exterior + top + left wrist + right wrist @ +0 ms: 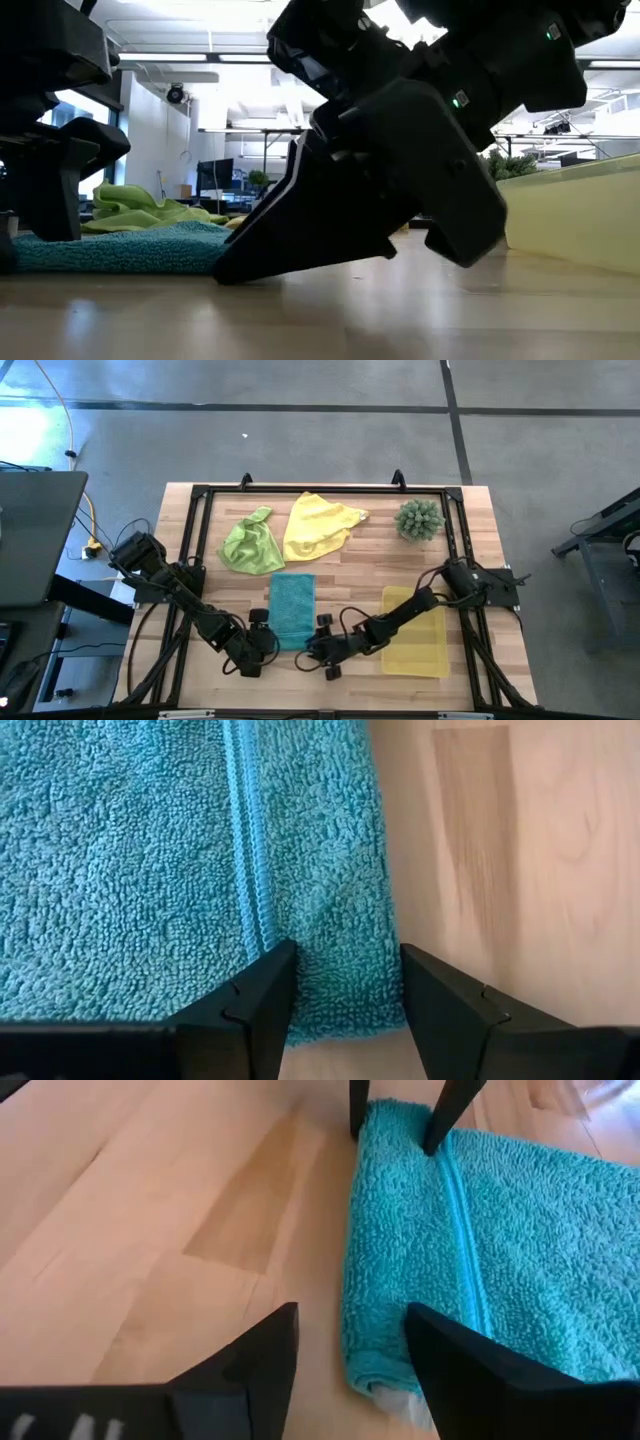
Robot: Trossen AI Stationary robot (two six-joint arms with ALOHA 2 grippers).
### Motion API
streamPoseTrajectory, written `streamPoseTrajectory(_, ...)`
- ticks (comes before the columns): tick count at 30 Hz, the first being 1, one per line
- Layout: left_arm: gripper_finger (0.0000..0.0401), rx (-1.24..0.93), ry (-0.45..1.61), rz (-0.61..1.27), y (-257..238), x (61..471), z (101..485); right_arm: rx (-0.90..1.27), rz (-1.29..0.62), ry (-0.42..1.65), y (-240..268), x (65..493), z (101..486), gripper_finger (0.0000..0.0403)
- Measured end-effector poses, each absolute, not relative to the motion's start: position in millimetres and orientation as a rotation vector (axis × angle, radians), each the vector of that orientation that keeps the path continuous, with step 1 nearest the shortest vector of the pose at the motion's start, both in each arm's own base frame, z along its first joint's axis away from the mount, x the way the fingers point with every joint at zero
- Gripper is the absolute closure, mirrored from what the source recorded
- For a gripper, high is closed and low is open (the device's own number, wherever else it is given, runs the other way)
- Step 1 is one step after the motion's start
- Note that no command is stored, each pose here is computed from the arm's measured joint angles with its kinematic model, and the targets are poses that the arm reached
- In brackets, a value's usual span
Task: Roll microfiber towels into tight, uniform cylinder then place into a basket
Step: Roll the blue microfiber cloth
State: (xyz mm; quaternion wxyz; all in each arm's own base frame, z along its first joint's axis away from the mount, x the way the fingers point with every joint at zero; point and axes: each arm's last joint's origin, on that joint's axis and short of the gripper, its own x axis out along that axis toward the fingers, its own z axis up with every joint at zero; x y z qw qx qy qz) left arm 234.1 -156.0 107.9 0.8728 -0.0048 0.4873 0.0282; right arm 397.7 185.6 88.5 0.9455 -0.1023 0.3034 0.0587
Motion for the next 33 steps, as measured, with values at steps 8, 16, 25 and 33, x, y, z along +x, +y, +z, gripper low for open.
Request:
streamPoseTrajectory(8, 0.0243, -0.015, 1.015, 0.069, -155.8, 234.1, 107.9, -0.161, 0.089, 0.647, 181.8, 398.5, 83.6, 0.0283)
streamPoseTrajectory(16, 0.0320, -0.011, 1.011, 0.098, -154.7, 233.4, 107.4, -0.044, 0.032, 0.662, 179.3, 398.3, 82.0, 0.0373)
streamPoseTrajectory(25, 0.0386, -0.168, 1.014, 0.102, -154.8, 232.6, 116.7, 0.175, 0.073, 0.667, 172.5, 402.6, 90.8, 0.0393)
streamPoseTrajectory(33, 0.0384, -0.370, 1.023, 0.092, -150.8, 232.4, 133.5, 0.510, 0.139, 0.700, 155.3, 412.7, 96.1, 0.0399)
